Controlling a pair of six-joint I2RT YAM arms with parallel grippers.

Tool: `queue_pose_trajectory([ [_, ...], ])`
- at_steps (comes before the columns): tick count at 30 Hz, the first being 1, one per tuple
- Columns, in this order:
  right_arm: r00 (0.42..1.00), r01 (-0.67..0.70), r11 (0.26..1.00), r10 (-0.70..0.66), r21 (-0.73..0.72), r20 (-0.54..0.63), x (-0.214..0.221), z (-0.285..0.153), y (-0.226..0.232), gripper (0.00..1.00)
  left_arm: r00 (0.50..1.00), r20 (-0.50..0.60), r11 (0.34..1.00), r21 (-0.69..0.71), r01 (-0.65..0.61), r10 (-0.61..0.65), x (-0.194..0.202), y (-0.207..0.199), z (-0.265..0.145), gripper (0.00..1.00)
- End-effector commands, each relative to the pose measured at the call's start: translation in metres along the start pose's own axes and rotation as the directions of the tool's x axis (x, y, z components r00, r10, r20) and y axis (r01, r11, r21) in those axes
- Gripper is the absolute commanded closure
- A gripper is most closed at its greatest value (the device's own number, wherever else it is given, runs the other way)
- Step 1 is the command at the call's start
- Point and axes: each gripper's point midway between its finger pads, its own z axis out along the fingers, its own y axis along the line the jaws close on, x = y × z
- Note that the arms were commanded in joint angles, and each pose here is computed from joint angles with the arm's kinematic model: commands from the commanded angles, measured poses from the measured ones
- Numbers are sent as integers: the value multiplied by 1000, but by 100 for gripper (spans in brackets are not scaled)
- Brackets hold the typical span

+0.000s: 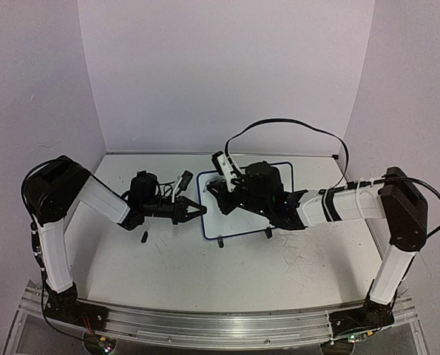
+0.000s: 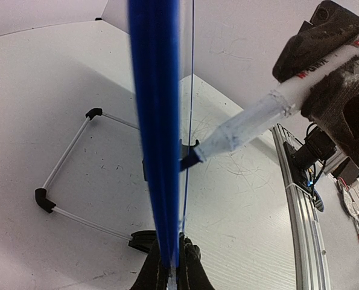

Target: Write a sentence on the whiteboard

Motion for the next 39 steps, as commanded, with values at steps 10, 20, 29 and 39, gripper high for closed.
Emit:
queue_pose_trajectory([
  [10,1000,8,998,-8,60,-3,-3,-11,-11,100,999,-32,998,-48,-42,40,5,7,1,100],
  [20,1000,16,995,-17,94,2,-8,-16,-16,100,999,-32,998,-48,-44,42,5,7,1,100],
  [29,1000,25,991,-26,128,6,-10,-20,-23,100,999,-35,998,-48,-43,41,5,7,2,100],
  [39,999,19,988,-24,153,35,-17,-19,-27,100,998,-36,998,-45,-45,43,5,6,2,100],
])
